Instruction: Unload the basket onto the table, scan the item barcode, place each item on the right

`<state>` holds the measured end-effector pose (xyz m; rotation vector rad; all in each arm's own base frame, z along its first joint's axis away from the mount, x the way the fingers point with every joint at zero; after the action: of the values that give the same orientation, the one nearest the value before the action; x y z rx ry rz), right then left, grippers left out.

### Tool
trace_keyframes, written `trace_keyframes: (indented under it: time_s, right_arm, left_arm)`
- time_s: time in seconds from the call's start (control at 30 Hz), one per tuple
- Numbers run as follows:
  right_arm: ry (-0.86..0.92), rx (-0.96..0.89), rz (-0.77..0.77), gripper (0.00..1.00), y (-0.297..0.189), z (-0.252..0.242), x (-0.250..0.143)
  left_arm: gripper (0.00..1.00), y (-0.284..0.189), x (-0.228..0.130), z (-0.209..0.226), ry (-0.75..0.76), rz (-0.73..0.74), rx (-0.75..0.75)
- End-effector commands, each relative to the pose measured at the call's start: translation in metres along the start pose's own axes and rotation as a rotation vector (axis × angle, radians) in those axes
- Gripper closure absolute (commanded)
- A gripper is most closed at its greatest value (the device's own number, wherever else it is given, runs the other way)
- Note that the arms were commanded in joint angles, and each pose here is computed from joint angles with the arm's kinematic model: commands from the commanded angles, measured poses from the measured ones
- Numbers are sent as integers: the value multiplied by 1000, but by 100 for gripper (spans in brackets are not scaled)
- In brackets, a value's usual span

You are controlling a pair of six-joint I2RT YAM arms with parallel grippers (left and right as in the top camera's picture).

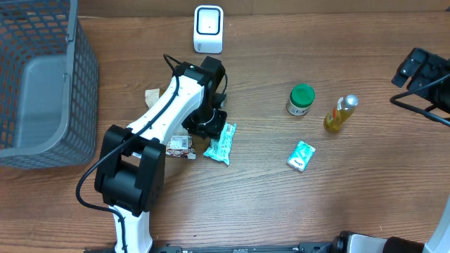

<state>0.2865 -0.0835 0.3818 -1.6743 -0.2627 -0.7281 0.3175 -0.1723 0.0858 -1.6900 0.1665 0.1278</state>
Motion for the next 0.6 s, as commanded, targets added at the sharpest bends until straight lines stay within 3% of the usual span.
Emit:
trace_keyframes:
  time_s: [0.0, 0.13, 0.57]
  right_arm:
    - [-2, -3, -5, 0, -1, -1, 1]
    - [-2, -4, -4, 0, -1, -1, 1]
    - [-2, -4, -4, 0, -1, -1, 1]
  left_arm:
    - [64, -2, 1, 8, -83, 13, 0]
    - [57, 11, -8, 8, -95, 57, -26]
    - [57, 44, -6, 12, -155, 25, -34]
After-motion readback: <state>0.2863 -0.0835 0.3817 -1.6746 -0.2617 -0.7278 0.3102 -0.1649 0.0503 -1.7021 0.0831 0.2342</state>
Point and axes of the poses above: each gripper's point midway between its finger pads, its own y axis out along the fingers, its own z axis along the line the jaws close on, x = y × z, the point moved 3 cm from there along -y, back along the fingers, and after that the axes turned 14 degrees about -y, right-handed, at the moved point
